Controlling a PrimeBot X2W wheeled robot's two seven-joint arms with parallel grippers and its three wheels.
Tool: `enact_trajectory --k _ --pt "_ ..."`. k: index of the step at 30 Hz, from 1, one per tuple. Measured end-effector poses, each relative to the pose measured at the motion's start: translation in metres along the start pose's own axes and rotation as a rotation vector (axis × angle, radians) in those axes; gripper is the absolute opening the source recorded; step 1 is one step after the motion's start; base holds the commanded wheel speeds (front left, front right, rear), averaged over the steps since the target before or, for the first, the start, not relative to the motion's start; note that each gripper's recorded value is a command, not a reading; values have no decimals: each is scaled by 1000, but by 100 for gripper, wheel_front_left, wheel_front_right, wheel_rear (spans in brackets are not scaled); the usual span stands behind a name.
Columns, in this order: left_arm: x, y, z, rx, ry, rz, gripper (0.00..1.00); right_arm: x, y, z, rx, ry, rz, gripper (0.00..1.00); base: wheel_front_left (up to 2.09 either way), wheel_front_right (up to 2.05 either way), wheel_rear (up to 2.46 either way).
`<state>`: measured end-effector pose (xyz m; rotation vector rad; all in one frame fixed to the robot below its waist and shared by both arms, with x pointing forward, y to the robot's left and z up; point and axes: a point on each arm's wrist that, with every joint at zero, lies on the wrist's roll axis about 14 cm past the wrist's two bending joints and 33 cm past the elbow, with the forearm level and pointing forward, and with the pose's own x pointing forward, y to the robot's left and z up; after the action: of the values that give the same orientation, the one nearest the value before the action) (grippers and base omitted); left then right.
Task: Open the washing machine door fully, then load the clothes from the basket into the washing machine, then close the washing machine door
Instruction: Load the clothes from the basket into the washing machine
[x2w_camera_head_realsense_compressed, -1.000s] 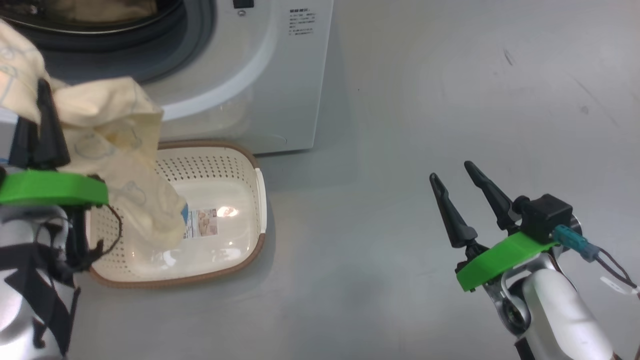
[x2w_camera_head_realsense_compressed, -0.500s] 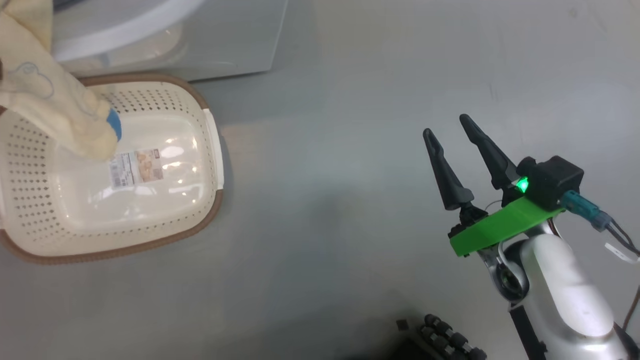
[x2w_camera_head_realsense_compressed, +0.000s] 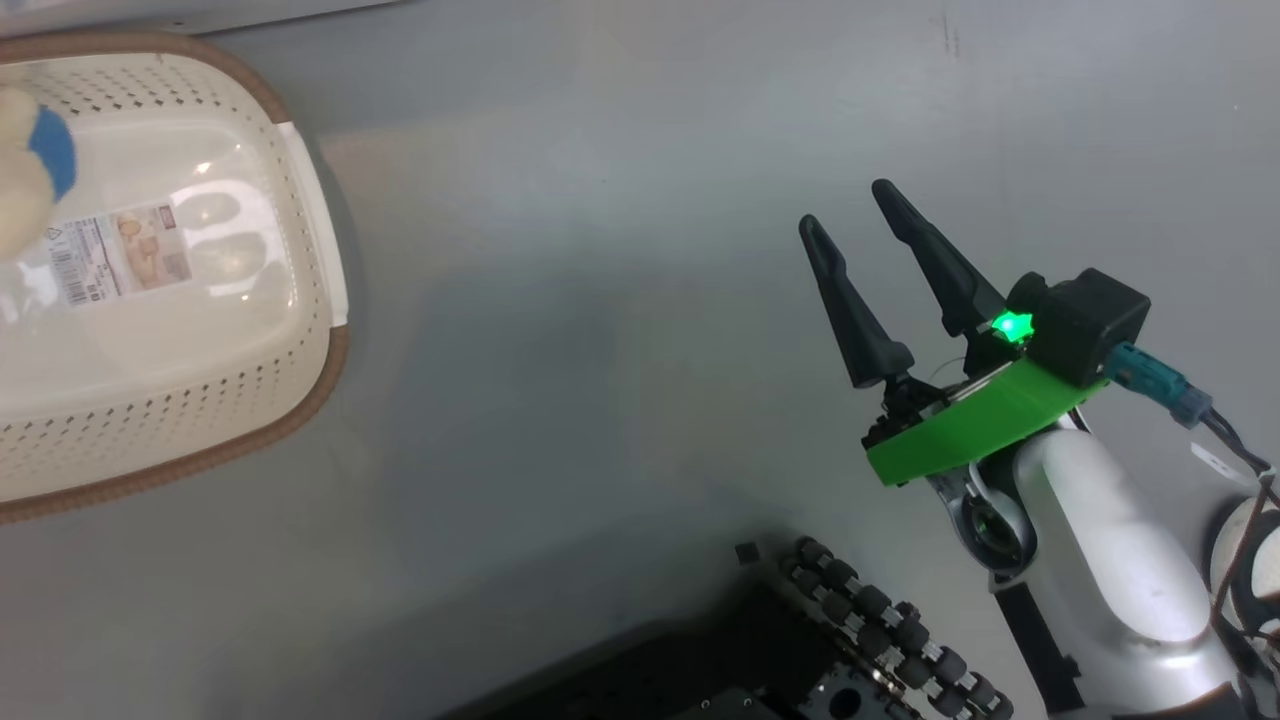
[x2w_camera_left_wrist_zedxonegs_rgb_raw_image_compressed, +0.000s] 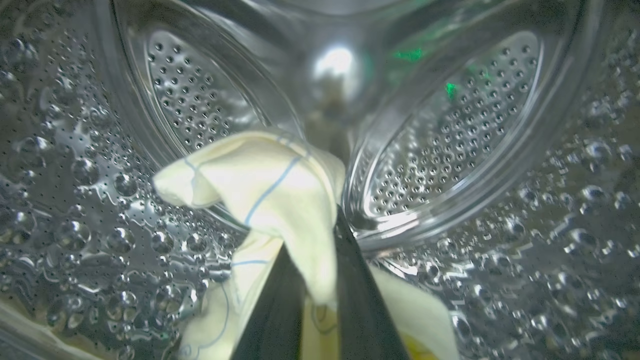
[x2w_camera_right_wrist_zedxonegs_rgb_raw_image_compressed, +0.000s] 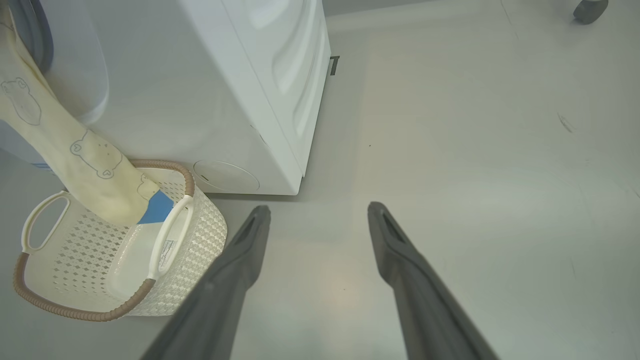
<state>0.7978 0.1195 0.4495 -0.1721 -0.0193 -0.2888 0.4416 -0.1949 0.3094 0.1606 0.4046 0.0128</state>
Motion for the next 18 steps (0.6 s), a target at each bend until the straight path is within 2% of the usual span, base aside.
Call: enact_trajectory --k 4,7,10,18 --pt "16 20 36 -59 -141 58 0 3 -4 -3 9 8 -9 100 0 0 0" --pt "20 32 45 -3 -156 86 0 5 -8 0 20 -3 -20 100 0 0 0" --pt "22 34 35 12 -121 94 0 7 -7 2 20 -9 -17 100 0 0 0" --pt "21 25 -32 66 64 78 0 8 -4 -6 21 10 -7 100 0 0 0"
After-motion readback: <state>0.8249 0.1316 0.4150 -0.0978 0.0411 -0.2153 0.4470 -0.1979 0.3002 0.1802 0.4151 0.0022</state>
